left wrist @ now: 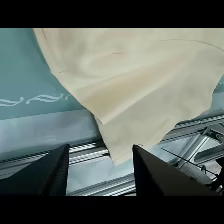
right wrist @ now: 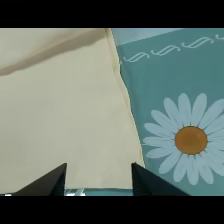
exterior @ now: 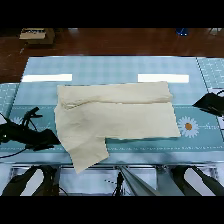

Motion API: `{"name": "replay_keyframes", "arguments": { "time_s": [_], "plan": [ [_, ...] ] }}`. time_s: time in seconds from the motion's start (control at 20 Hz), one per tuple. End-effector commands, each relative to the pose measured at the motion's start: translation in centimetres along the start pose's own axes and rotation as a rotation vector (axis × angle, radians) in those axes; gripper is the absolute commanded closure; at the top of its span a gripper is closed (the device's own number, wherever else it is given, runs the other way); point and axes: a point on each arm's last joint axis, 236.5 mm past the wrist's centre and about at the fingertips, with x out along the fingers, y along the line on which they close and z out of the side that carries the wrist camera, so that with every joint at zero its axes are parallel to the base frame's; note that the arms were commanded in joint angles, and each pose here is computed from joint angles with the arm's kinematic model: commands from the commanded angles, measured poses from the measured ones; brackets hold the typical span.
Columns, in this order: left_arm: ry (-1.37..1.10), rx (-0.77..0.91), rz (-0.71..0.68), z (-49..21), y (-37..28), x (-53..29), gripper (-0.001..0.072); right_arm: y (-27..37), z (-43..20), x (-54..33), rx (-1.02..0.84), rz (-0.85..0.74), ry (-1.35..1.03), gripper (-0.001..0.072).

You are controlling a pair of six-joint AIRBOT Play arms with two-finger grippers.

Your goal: Fold the shirts.

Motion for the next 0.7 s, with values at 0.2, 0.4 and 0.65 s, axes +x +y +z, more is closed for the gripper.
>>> {"name": "replay_keyframes", "arguments": {
  "time_s": [0.2,0.4,0.65],
  "plan": [
    [0.081,-0.056,-0.032,-0.9,0.6,2.6,0.0224,-0.3,0.3,0.9,0.011,0.011,-0.069,0.0218],
    [0.118,-0.025,-0.033,-0.3,-0.2,4.5,0.0223,-0.5,0.5,0.9,0.009,0.005,-0.077,0.0218],
    [0.097,0.002,-0.033,1.3,-1.6,6.9,0.0223,-0.5,0.1,0.9,0.01,0.003,-0.06,0.0218]
  ]
}}
